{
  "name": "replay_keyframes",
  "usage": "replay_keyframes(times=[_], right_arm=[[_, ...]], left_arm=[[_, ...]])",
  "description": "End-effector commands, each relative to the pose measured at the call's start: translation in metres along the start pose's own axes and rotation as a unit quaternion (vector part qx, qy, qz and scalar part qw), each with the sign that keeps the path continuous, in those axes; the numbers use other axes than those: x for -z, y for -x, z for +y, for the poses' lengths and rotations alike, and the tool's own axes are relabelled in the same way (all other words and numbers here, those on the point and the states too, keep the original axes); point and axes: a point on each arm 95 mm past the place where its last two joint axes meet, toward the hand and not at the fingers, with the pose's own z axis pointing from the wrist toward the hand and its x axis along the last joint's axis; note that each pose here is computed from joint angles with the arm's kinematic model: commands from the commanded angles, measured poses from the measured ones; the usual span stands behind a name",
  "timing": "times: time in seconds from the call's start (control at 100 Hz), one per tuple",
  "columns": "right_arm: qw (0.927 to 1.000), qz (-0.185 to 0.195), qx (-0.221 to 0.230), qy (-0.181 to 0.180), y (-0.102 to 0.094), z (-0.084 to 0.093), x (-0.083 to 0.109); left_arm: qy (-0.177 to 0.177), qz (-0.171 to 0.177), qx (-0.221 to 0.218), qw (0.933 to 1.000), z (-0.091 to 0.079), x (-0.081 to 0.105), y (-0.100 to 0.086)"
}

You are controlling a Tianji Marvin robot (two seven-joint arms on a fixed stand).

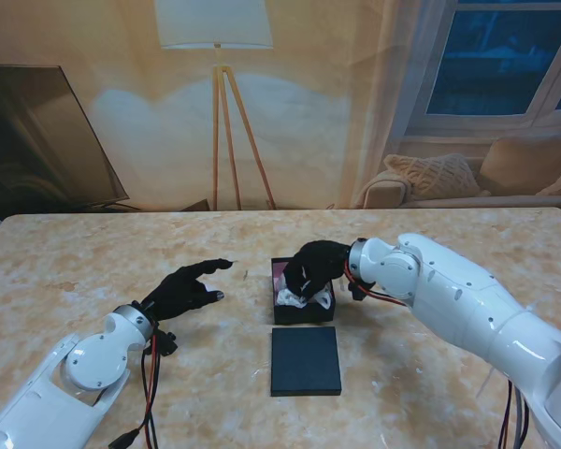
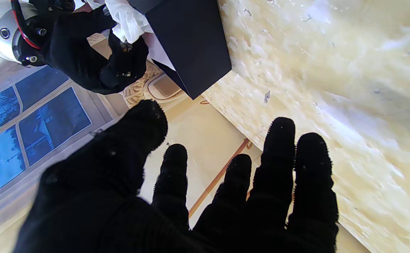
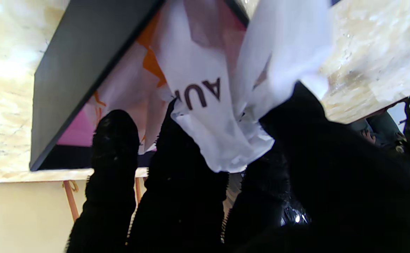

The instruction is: Pack mini donuts into a plastic bag, tie the opening and put the bag into the gift box

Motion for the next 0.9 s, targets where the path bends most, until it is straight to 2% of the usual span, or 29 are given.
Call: replay_keyframes(times=[0.0,0.18,0.43,0.89], right_arm=[[0.9999,0.008,0.004,-0.012,-0.005,-0.003,-0.008],[0.9990,0.007,0.022,-0.038,0.000,-0.008,-0.015],[0.9976,-0.003,0.023,-0.065,0.005,-0.015,-0.024],[0.9978,-0.029,0.020,-0.057,0.012,-0.011,-0.028]], left_arm=[[0.005,0.002,0.002,1.0000,0.001,0.001,-0.002],[0.004,0.002,0.003,1.0000,0.001,0.001,-0.002],[0.005,0.001,0.007,1.0000,0.002,0.001,-0.003],[0.007,0.000,0.013,0.9999,0.003,0.001,-0.003]])
